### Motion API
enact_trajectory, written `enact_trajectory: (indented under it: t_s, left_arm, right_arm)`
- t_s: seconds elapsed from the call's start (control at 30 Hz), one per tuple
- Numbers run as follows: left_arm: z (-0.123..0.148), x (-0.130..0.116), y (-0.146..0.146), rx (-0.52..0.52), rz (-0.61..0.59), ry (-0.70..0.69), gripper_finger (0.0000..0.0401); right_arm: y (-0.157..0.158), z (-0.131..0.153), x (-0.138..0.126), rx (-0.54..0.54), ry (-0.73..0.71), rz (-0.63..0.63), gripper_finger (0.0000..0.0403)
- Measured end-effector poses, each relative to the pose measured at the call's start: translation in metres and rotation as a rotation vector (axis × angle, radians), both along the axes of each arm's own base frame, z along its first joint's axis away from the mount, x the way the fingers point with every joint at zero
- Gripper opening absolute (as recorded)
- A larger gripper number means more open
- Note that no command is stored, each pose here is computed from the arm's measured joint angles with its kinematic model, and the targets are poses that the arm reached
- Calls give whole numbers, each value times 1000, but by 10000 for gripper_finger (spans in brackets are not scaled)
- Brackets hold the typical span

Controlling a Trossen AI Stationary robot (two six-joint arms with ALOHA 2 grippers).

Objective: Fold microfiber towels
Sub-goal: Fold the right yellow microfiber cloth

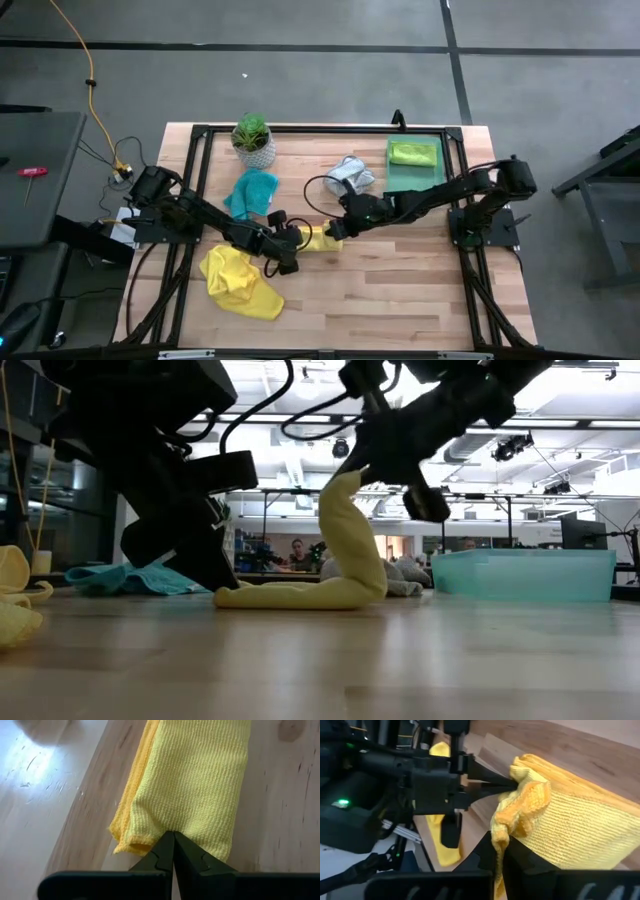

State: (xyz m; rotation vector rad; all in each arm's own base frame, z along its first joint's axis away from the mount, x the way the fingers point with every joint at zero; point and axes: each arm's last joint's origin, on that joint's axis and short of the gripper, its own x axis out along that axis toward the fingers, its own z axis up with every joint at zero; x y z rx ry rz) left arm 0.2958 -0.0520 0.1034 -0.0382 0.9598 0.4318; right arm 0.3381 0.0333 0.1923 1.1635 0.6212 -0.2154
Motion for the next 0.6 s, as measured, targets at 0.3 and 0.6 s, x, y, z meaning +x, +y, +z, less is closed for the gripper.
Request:
enact_trajectory:
  t_s: [0.3,0.6]
  left_arm:
    - [39,-10,2,11,-45,-45,0]
    - [51,-34,6,21,-11,23,0]
  right_arm:
    - [1,-13,6,3,14,0,0]
    - [0,-11,8,-4,-18,-7,0]
